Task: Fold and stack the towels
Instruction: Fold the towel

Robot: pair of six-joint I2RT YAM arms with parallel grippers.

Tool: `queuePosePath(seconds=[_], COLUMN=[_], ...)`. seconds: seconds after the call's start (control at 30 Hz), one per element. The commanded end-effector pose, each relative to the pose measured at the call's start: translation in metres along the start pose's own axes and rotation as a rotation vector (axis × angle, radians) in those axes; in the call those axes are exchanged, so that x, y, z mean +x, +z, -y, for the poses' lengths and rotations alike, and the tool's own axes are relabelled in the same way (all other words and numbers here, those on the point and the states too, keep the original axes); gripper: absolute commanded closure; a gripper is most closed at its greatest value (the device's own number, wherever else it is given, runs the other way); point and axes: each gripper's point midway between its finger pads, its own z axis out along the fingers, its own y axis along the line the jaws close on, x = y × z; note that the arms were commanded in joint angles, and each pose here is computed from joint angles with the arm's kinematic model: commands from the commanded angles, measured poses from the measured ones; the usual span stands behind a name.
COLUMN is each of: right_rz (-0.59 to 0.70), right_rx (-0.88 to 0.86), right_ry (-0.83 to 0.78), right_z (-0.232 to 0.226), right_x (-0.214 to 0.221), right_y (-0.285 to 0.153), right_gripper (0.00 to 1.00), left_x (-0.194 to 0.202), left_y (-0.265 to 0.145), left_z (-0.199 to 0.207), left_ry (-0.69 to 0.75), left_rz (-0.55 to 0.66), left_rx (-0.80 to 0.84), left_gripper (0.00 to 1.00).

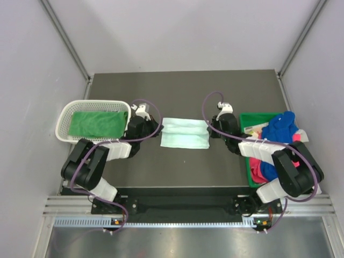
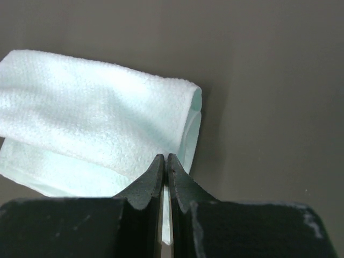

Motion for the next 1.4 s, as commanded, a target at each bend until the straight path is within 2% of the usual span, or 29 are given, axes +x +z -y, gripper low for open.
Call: queuePosePath(seconds=[0.0,0.8,0.9,0.97,1.0,1.03,1.17,1.37], right_rz=[0.065,0.030,0.022,0.021,0.021,0.022,0.026,0.020], right_rx=[-0.020,-0.025,-0.025,-0.031,-0.034,-0.045,-0.047,-0.004], right_ry=[0.016,0.038,0.040,0.047,0.051,0.054,0.066,0.077], right_z=[-0.010,-0.010,-0.009,-0.009,-0.010,-0.012,-0.013,-0.013], right_x=[-0.014,0.016,0.020,0.021,0.022,0.022,0.019,0.005], right_y=[-0.009,-0.024,-0.023,-0.025,-0.026,-0.028,-0.034,-0.044], right_gripper=[0.98,0.96,0.91,0.85,0.83,0.77,0.67,0.67], left_x=[-0.007,0.022,0.027,0.029,0.029,0.029,0.025,0.008], left_y=[-0.007,-0.021,-0.023,-0.026,-0.027,-0.030,-0.038,-0.055], left_z=[0.011,0.008,0.007,0.005,0.004,0.004,0.009,0.015], left_ry=[0.015,-0.017,-0.017,-0.020,-0.023,-0.024,-0.030,-0.013], left_rz=[0.033,-0.031,-0.050,-0.052,-0.047,-0.043,-0.028,0.003], left_rx=[0.046,0.055,0.050,0.043,0.035,0.038,0.049,0.019], left_gripper=[1.00,1.00,0.99,0.93,0.89,0.81,0.73,0.71])
